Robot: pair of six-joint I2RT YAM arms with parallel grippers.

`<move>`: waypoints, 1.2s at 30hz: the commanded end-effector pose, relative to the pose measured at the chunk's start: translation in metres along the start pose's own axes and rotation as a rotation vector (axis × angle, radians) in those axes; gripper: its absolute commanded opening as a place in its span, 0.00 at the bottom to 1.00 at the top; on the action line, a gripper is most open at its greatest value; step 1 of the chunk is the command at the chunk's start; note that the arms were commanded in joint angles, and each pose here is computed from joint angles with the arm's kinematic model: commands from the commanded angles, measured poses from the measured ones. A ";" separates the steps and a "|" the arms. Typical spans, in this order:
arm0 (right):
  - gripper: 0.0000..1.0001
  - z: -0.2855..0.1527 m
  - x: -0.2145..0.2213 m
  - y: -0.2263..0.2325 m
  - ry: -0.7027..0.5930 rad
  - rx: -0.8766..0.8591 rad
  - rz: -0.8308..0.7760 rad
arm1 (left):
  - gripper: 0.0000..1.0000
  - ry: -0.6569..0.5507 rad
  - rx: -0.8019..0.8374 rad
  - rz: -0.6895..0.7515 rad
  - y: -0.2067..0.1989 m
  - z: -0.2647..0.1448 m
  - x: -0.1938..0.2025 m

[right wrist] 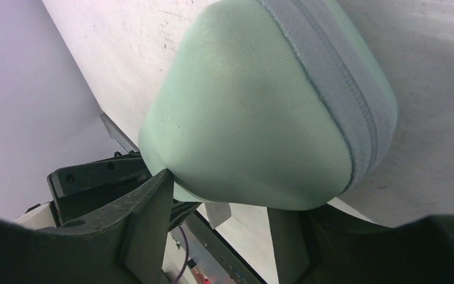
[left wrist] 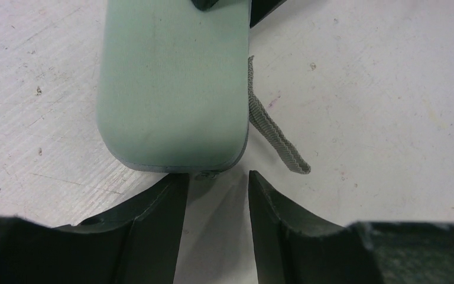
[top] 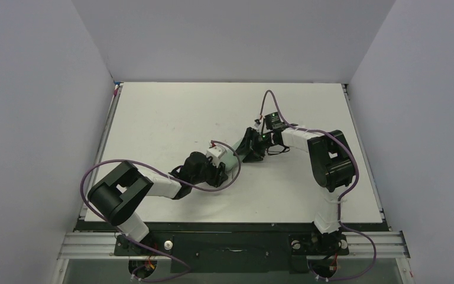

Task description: Open the umbrella

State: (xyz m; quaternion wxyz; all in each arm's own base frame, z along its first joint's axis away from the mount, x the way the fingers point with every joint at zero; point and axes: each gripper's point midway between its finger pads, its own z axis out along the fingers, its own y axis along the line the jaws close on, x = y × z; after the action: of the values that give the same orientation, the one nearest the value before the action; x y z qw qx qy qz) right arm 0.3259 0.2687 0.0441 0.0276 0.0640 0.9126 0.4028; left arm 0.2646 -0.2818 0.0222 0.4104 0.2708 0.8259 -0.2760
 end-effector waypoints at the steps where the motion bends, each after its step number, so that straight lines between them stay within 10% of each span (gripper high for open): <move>1: 0.37 0.021 0.000 -0.044 -0.050 0.136 0.079 | 0.38 -0.055 -0.022 -0.029 0.001 0.007 -0.014; 10: 0.09 0.019 0.001 -0.058 -0.062 0.174 0.092 | 0.00 -0.095 -0.022 -0.029 0.000 0.013 -0.033; 36: 0.00 -0.004 0.003 -0.089 0.168 0.364 -0.295 | 0.00 -0.090 -0.073 0.224 0.047 0.001 -0.046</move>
State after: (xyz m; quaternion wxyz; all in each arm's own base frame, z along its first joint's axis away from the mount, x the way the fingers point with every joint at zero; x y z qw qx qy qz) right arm 0.3391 0.2642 0.0448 0.0420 -0.0199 0.9194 0.3905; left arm 0.3038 -0.2450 0.0203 0.4399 0.2719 0.8298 -0.2100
